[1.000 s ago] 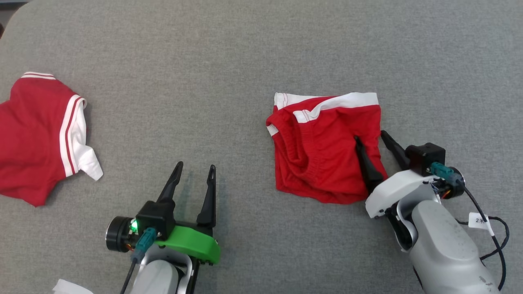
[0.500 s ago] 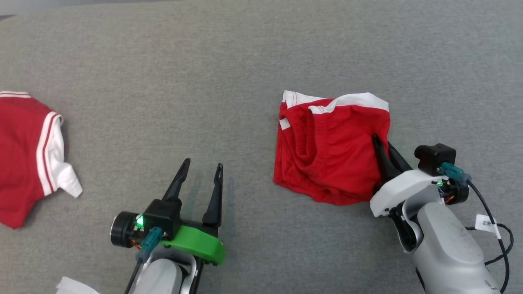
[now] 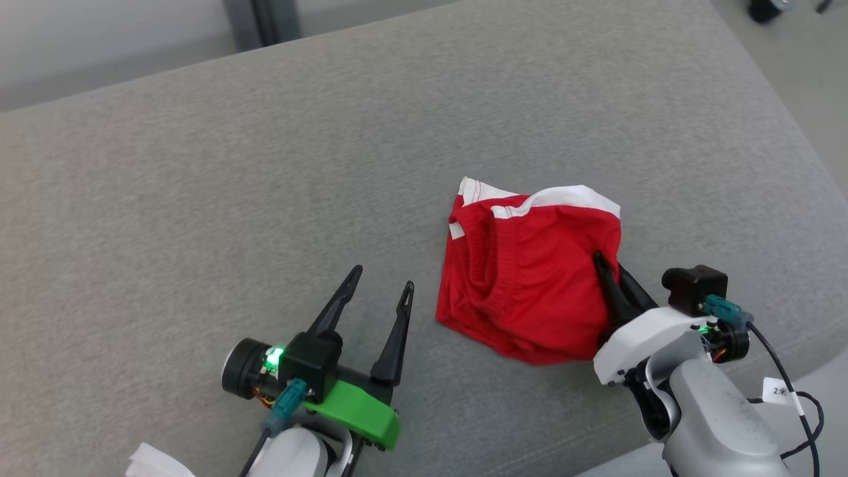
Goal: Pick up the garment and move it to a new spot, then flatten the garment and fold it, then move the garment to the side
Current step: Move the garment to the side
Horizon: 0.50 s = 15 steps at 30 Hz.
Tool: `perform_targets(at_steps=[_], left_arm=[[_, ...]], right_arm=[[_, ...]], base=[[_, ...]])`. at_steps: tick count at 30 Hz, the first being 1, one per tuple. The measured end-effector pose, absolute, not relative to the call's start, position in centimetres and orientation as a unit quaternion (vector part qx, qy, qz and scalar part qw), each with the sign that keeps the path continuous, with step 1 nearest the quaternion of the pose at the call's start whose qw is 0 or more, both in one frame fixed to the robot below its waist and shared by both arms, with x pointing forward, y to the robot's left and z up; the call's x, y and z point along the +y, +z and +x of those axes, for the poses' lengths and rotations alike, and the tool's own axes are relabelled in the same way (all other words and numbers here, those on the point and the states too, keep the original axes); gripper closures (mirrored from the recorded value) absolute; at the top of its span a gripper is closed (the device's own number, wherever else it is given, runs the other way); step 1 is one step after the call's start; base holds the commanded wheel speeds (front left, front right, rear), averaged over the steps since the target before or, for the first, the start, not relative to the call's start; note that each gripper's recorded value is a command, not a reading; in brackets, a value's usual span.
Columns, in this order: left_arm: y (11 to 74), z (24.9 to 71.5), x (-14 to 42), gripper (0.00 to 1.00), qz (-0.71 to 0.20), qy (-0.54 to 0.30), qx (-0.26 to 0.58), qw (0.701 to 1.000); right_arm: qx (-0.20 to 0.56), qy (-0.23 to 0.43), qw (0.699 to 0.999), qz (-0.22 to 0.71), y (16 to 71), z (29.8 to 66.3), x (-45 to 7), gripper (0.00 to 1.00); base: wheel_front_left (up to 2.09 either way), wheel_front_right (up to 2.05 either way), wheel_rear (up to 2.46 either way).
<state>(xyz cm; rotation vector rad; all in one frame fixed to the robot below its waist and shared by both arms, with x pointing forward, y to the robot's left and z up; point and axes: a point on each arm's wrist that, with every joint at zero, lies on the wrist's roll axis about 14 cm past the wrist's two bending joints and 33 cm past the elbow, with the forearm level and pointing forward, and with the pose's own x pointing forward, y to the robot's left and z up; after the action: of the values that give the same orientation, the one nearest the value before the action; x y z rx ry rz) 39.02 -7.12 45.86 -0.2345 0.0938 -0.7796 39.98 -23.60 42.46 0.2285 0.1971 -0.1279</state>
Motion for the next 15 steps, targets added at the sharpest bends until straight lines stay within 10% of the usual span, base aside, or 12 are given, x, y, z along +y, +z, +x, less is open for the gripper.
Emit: perform_targets(at_steps=[15], left_arm=[[45.2, 36.4, -14.7, 0.0, -0.114, -0.495, 0.057, 0.86]], right_arm=[[0.094, -0.165, 0.979, 0.078, 43.6, 34.6, -30.6, 1.0]], base=[[0.0, 0.0, 0.0]])
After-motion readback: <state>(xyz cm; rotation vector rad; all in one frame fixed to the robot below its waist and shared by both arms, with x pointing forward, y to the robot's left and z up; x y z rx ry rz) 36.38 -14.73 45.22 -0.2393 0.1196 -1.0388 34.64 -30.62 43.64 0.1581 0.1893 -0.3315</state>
